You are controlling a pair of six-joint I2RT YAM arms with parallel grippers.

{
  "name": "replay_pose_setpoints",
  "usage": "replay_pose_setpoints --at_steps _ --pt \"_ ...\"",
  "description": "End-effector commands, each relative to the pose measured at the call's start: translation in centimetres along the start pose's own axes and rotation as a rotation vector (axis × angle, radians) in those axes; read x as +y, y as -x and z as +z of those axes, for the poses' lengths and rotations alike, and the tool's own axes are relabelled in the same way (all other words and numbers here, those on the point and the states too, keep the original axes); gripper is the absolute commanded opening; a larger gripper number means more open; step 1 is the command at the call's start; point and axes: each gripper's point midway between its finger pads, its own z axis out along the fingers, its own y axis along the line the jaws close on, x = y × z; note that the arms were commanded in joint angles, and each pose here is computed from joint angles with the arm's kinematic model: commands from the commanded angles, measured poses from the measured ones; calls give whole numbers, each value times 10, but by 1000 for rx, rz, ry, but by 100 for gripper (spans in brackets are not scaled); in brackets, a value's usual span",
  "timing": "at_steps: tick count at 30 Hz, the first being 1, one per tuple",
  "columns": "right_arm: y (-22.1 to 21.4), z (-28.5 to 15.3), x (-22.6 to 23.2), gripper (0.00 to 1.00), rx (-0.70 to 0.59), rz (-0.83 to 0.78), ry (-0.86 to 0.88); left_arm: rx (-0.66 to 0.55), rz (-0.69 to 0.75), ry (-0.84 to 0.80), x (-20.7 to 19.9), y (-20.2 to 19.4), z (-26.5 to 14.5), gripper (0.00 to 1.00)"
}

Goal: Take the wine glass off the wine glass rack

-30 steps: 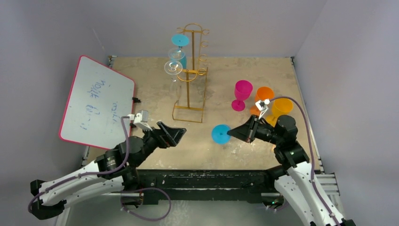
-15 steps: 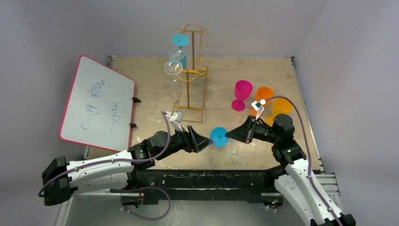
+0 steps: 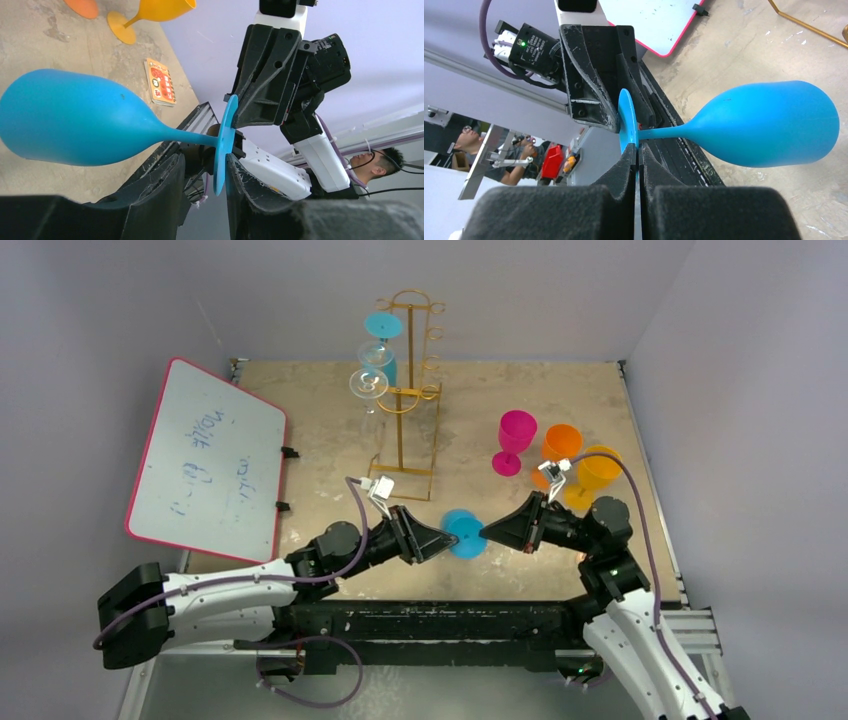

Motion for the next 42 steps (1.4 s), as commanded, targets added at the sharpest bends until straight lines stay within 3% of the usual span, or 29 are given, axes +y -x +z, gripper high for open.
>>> replay_pose_setpoints --at_steps 1,7,16,18,23,30,33,37,39,42 --pt "4 0 17 0 -1 -50 75 -6 -31 -118 -24 0 0 34" --pt "5 2 12 0 -1 -34 60 56 -27 -127 -26 -16 5 29" --pt "6 0 17 0 -5 -50 68 -7 24 -35 -17 1 1 5" --pt "5 -1 18 0 -2 -50 69 -11 27 -36 -19 2 2 6" --pt "3 -2 17 0 -2 -52 63 20 23 -73 -26 -3 9 28" --pt "5 -2 15 0 -15 -54 47 19 19 -68 -24 -4 15 30" --pt "6 -2 11 0 -23 -64 19 8 26 -60 -19 -4 13 22" --pt "-1 -1 8 0 7 -47 29 -11 22 -91 -25 0 12 3" --pt "-1 -1 7 6 5 -53 34 7 33 -116 -30 -4 12 0" --pt "5 -2 6 29 -31 -56 11 72 107 -85 -24 -13 10 0"
